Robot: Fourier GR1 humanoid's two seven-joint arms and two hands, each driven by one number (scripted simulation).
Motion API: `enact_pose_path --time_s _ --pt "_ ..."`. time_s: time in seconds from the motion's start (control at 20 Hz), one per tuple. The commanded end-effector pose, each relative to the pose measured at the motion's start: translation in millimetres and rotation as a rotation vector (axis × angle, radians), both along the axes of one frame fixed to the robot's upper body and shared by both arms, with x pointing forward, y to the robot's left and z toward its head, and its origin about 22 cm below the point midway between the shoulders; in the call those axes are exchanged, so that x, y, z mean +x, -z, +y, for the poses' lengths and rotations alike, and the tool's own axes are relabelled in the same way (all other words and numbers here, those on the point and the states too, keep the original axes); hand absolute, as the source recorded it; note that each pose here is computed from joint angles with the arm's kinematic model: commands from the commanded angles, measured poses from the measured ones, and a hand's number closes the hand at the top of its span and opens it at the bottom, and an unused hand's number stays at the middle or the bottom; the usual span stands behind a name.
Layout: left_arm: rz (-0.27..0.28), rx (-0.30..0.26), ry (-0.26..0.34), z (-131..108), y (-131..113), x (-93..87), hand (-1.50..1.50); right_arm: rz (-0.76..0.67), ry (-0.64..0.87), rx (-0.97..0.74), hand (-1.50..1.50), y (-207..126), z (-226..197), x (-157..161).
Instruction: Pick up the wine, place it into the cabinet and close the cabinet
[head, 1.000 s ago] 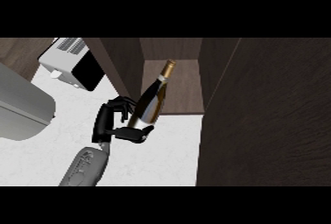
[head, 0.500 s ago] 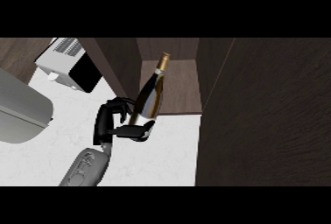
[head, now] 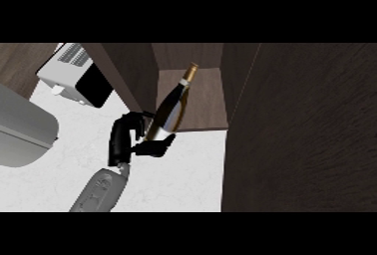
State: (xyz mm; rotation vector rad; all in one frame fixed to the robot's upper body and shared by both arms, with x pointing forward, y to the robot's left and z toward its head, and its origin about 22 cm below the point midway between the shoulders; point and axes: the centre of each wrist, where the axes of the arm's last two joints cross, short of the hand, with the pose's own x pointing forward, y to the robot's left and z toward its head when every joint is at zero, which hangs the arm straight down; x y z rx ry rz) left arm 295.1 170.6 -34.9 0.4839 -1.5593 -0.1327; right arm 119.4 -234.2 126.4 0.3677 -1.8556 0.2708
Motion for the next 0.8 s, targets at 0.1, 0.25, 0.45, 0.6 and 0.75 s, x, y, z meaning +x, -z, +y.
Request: enact_pose_path --time_s 0.1,0.25,0.45,0.6,0.75 --pt "0.037 0.053 0.125 -60.2 -12.7 30.1 1.5 -0.034 -0.056 0.051 -1.5 -16.8 -0.2 -10.2" --pt "0.076 0.057 0.093 -53.0 -10.0 33.5 1.5 -0.021 -0.051 0.056 -1.5 -6.4 1.4 -6.0" --pt "0.087 0.069 0.034 -40.1 -4.8 36.3 1.5 -0.027 -0.077 0.057 -1.5 -9.9 4.0 -7.8" --pt "0.089 0.025 0.0 -51.3 -7.3 34.2 1.5 -0.018 -0.073 0.072 -1.5 -7.2 2.4 -7.4" --pt "0.045 0.012 -0.006 -45.2 -21.2 45.6 1.5 -0.024 -0.06 0.061 -1.5 -9.4 4.9 -7.5"
